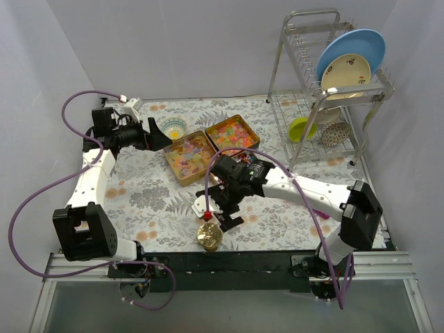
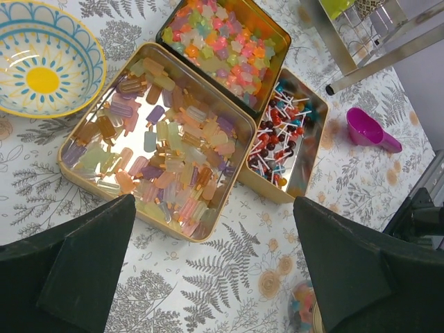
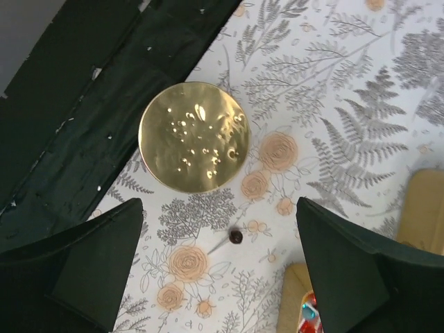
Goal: Pack the candies
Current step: Move the packing bottle to the center of the board.
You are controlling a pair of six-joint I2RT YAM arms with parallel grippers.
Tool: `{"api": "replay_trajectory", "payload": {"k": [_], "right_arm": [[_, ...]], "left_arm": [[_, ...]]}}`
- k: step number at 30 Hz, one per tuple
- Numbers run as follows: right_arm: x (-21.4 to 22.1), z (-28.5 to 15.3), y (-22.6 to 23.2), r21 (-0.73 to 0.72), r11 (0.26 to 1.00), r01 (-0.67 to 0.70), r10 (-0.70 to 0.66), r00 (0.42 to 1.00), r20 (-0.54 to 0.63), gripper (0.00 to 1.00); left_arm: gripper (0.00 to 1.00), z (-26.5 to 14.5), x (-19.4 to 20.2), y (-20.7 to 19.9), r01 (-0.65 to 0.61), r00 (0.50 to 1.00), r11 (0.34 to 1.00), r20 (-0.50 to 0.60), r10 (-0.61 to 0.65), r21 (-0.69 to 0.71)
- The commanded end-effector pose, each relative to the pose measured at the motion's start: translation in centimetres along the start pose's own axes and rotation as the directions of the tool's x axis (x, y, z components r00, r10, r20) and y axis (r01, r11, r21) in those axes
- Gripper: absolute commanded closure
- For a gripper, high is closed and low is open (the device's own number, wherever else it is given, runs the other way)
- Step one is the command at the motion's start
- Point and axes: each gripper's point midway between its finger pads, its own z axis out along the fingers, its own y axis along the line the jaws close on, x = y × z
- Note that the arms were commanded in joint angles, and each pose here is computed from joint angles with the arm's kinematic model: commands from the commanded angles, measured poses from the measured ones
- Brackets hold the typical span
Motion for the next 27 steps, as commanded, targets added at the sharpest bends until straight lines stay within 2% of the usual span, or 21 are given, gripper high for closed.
{"api": "replay_trajectory", "payload": {"k": [1, 4, 12, 22, 27], "right_arm": [[0.4, 2.8, 1.0, -0.178, 0.984, -0.011, 0.016, 1.0, 0.024, 0.02], [0.4, 4.2, 0.7, -0.253, 0.968, 0.0, 0.001, 1.0, 0.004, 0.02], [0.7, 6.5, 1.6, -0.28, 0.954, 0.11, -0.122, 0.992, -0.025, 0.02], [2.8, 6.9, 3.9, -0.35, 0.936, 0.042, -0.079, 0.993, -0.09, 0.02], [4.4, 7.0, 4.0, -0.323, 0.946, 0.006, -0.054, 0.988, -0.142, 0.03]], "left_arm": [[0.02, -1.2, -1.1, -0.9, -0.035, 0.999, 0.999, 0.028, 0.035, -0.021], [0.02, -1.5, -0.9, -1.2, -0.029, 0.999, 0.999, 0.039, 0.03, -0.027], [0.02, -2.3, -0.1, -1.7, -0.02, 0.999, 0.998, 0.048, 0.022, -0.056], [0.02, -1.8, 1.2, -1.3, 0.006, 1.0, 0.999, 0.018, -0.005, -0.043], [0.02, -1.2, 1.4, -0.9, 0.023, 1.0, 0.999, 0.011, -0.022, -0.027]]}}
